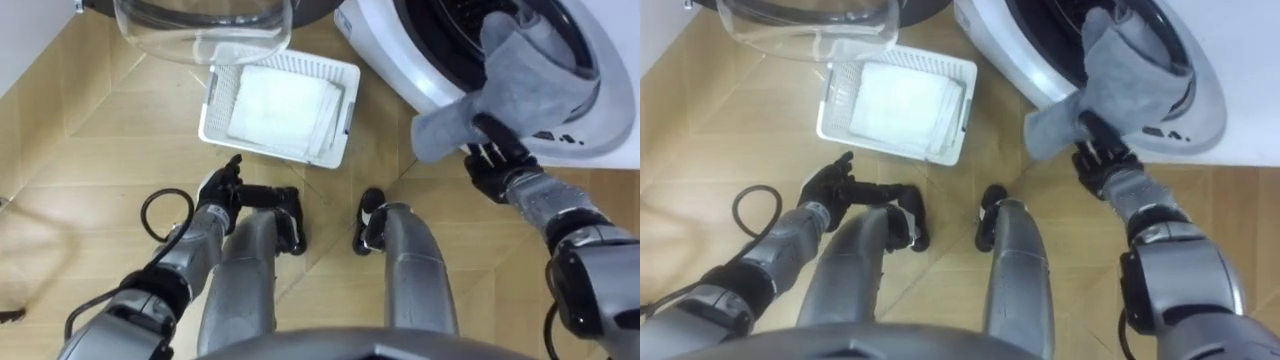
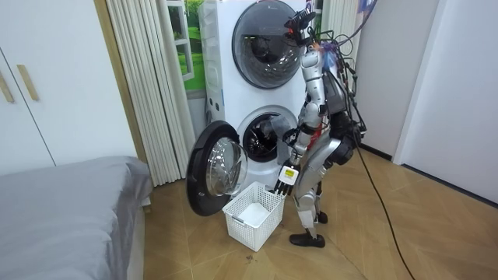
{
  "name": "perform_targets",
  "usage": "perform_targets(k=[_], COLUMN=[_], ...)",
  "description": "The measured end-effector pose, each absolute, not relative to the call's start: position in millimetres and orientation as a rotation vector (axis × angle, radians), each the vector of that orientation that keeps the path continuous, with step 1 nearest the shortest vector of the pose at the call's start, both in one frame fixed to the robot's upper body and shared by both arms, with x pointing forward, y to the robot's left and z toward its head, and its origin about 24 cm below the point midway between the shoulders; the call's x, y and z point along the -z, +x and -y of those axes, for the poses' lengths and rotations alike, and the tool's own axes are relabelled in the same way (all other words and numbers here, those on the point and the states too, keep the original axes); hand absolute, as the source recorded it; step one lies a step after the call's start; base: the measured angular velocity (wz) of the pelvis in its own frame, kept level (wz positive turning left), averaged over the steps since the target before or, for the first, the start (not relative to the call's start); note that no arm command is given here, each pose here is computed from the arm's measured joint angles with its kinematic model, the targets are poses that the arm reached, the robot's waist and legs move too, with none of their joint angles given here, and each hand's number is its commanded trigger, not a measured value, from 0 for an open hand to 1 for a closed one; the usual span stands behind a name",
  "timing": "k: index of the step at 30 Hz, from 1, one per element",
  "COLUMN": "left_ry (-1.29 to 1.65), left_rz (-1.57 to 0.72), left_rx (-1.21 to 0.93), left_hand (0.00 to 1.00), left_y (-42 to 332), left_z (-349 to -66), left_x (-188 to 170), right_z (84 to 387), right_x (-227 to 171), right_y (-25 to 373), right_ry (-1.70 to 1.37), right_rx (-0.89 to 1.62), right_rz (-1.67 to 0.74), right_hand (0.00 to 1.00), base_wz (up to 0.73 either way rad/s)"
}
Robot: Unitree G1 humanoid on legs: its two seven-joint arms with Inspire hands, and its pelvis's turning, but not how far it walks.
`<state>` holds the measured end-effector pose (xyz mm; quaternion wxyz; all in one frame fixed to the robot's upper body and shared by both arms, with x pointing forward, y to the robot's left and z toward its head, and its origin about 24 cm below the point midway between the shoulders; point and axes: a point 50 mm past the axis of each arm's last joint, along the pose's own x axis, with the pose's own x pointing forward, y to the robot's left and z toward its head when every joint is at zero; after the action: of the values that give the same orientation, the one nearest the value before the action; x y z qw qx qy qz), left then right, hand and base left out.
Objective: Put towel into washing machine
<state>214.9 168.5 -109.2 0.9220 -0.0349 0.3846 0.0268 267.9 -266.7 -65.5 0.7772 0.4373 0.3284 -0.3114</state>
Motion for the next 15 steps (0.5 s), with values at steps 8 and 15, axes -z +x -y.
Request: perform_targets(k=[8,15], left_ry=[-0.06,-0.068], left_rz=[-0.771,-0.769], left_rx=[-0.112,-0.128], left_hand=[0.0,0.0], left_y=[208.7,205.2], left_z=[-179.5,-183.1], left_x=[108.4,108.6], right_z=[258.7,255.2], right_x=[41.8,34.2], right_y=[291.1,299.1], right_ry=[0.973,0.977], right_rx=[0.576,0.54], right_rz=[-0.673,-0.682], right_hand=[1.0,1.0], base_wz=[0.0,-0.02])
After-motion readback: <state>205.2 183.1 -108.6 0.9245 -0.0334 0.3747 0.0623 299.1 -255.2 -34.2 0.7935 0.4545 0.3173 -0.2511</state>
